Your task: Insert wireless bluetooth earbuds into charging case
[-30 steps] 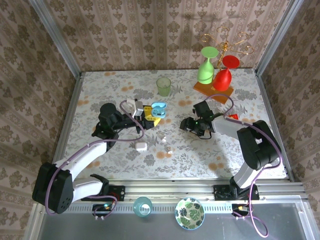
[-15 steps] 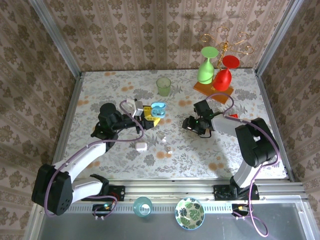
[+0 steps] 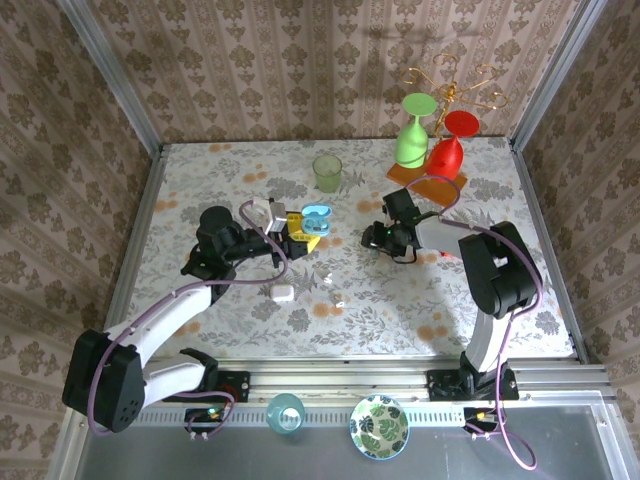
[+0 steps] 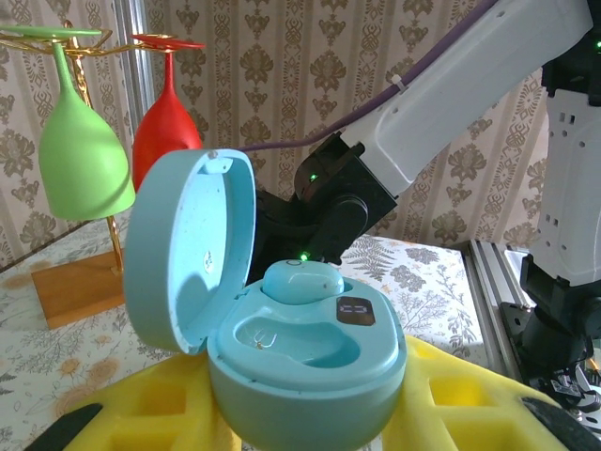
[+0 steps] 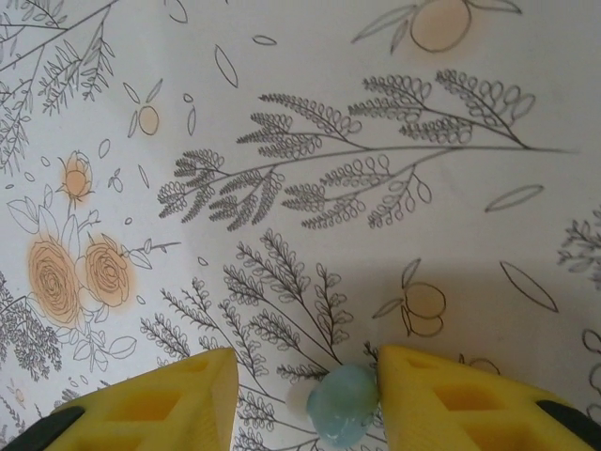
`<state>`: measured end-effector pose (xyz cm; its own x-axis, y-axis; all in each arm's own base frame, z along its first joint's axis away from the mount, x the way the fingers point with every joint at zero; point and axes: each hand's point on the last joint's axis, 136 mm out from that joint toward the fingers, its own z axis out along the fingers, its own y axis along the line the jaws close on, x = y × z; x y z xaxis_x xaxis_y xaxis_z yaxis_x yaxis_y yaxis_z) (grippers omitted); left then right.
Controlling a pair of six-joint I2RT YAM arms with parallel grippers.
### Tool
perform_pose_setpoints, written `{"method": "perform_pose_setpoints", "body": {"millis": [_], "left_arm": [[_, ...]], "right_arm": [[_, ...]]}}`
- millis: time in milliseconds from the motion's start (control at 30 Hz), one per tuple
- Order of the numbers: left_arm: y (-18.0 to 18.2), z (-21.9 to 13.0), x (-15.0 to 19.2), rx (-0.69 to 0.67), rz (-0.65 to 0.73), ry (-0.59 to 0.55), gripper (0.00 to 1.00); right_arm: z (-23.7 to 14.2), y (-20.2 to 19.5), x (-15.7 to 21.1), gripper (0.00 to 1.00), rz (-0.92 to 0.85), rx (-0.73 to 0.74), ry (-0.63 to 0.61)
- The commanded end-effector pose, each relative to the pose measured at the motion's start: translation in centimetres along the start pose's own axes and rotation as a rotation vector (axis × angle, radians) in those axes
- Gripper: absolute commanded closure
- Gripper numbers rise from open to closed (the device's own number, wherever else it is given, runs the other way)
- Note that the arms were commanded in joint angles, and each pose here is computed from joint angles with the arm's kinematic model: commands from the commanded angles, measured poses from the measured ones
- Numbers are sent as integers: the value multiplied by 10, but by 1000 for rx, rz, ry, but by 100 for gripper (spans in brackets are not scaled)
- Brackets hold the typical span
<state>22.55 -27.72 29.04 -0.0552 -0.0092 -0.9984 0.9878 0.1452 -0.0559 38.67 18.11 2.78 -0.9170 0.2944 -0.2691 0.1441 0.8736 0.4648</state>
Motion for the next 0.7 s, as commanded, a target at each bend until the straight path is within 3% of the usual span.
{"method": "perform_pose_setpoints", "body": {"millis": [0,267,500,667], "left_arm": [[-4,0,-17,5,67,-31,75],[-2,3,-16,12,65,-32,74],[-3,3,-17,19,63,-33,74],[-3,3,-17,17,64,-33,75]], "right_arm": [[-8,7,-11,57,-43,-18,-26],[-33,-2,-15,53,38,-52,-123],[-23,-4,-10,70,117,-157,-68],[-12,-3,-4,74,127,-183,-17]]}}
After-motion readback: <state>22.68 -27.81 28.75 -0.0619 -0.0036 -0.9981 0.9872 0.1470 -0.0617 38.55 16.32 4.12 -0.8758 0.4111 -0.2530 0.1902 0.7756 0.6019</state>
